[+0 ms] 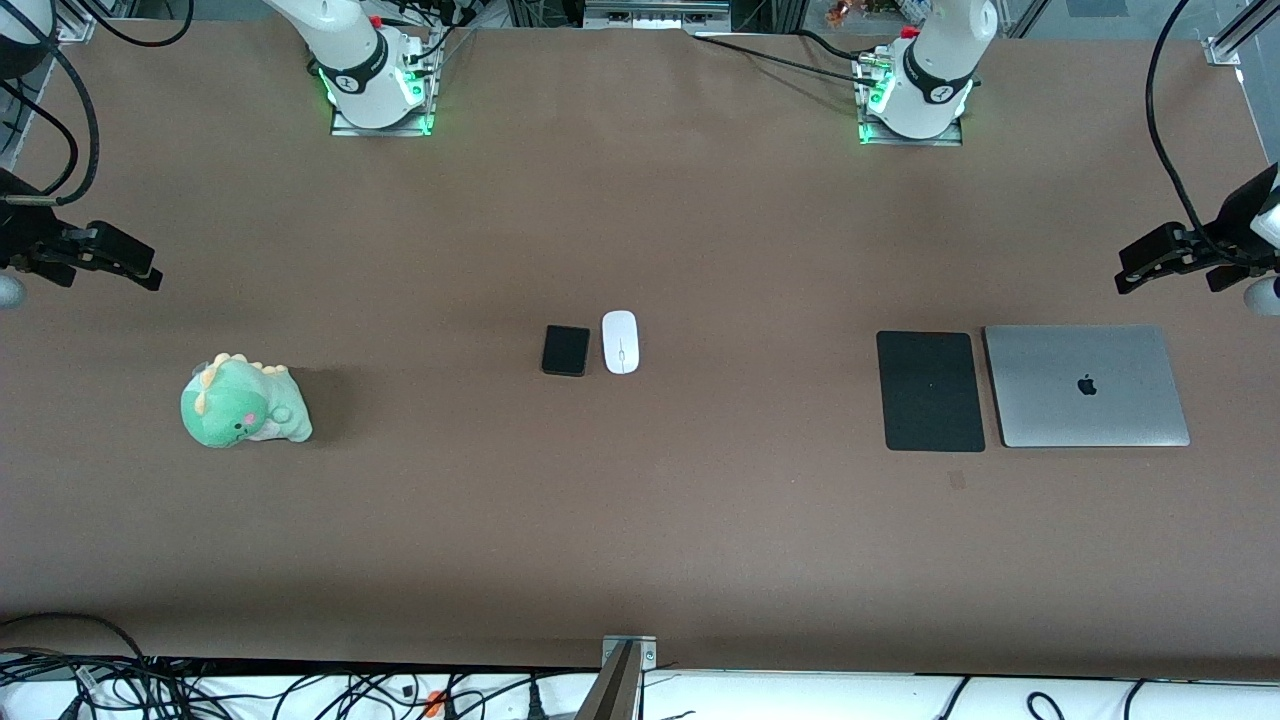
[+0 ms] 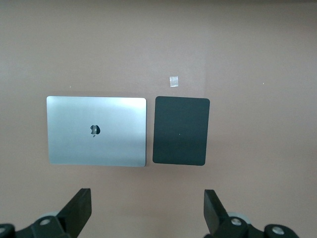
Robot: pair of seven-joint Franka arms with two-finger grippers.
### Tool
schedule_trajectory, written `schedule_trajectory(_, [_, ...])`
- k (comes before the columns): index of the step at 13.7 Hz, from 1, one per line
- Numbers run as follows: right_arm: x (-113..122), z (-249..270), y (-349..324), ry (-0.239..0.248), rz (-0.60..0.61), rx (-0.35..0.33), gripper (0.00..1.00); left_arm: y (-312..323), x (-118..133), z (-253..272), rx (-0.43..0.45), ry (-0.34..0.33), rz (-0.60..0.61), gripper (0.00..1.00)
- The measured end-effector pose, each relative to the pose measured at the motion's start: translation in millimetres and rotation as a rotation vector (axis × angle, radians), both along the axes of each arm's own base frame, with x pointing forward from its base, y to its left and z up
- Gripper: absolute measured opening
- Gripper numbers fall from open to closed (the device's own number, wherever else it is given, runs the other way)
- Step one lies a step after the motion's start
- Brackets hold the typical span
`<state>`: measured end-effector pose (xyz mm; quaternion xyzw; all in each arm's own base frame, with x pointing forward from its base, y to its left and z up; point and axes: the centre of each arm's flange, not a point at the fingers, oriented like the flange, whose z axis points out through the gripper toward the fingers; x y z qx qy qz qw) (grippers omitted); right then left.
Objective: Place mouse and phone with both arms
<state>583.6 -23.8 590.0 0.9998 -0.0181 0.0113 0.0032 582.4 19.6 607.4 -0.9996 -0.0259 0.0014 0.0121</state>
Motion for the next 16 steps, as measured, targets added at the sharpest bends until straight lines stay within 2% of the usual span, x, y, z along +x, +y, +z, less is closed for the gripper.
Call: schedule_trajectory(16, [0.1,-0.5,-0.8,0.001,-0.001,0.000,1.00,-1.1,0.0,-0.1,-0.003,0.000,0.039,1.00])
